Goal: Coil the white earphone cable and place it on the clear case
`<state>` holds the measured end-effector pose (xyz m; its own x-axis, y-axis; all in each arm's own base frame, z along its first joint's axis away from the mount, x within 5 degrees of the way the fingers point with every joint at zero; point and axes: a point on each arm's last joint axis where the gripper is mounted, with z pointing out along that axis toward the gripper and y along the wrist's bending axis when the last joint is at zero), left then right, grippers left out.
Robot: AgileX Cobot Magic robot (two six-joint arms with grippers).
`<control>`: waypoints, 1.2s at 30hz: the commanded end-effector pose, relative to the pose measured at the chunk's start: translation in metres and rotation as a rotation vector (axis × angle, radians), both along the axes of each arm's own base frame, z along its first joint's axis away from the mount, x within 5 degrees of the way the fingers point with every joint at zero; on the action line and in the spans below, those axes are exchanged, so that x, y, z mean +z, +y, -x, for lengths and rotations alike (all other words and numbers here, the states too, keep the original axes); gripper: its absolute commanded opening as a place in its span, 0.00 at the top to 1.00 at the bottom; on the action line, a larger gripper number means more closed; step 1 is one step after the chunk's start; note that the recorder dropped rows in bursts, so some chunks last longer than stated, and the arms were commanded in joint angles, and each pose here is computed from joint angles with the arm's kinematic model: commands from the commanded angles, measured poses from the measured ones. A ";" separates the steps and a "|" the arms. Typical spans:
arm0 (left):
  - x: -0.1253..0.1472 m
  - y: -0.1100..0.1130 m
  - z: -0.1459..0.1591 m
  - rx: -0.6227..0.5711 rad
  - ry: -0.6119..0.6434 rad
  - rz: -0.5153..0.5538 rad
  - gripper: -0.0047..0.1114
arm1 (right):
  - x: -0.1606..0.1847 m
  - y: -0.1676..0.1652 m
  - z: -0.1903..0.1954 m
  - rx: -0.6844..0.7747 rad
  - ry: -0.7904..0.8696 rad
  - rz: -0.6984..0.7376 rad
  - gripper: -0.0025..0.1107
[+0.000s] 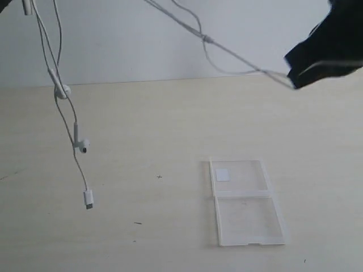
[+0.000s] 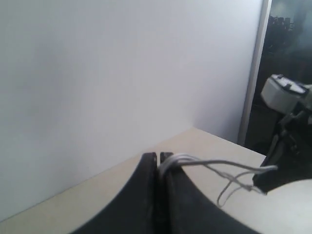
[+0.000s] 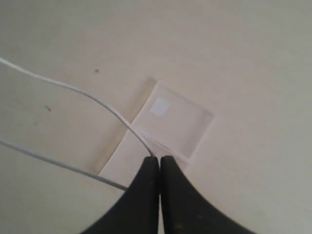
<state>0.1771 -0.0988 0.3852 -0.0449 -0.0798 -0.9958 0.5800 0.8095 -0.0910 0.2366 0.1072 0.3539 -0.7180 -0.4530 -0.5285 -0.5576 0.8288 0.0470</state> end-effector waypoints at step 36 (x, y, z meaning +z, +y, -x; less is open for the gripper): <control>-0.012 0.007 0.003 0.062 0.096 0.003 0.96 | -0.030 0.070 -0.021 0.646 -0.140 -0.576 0.30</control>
<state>0.1741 -0.0939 0.3706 -0.1488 -0.0805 -0.9856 0.5360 0.8310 -0.1488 0.2579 0.1766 0.3161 -0.3575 -0.4438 -0.8217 -0.9313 0.2348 0.2784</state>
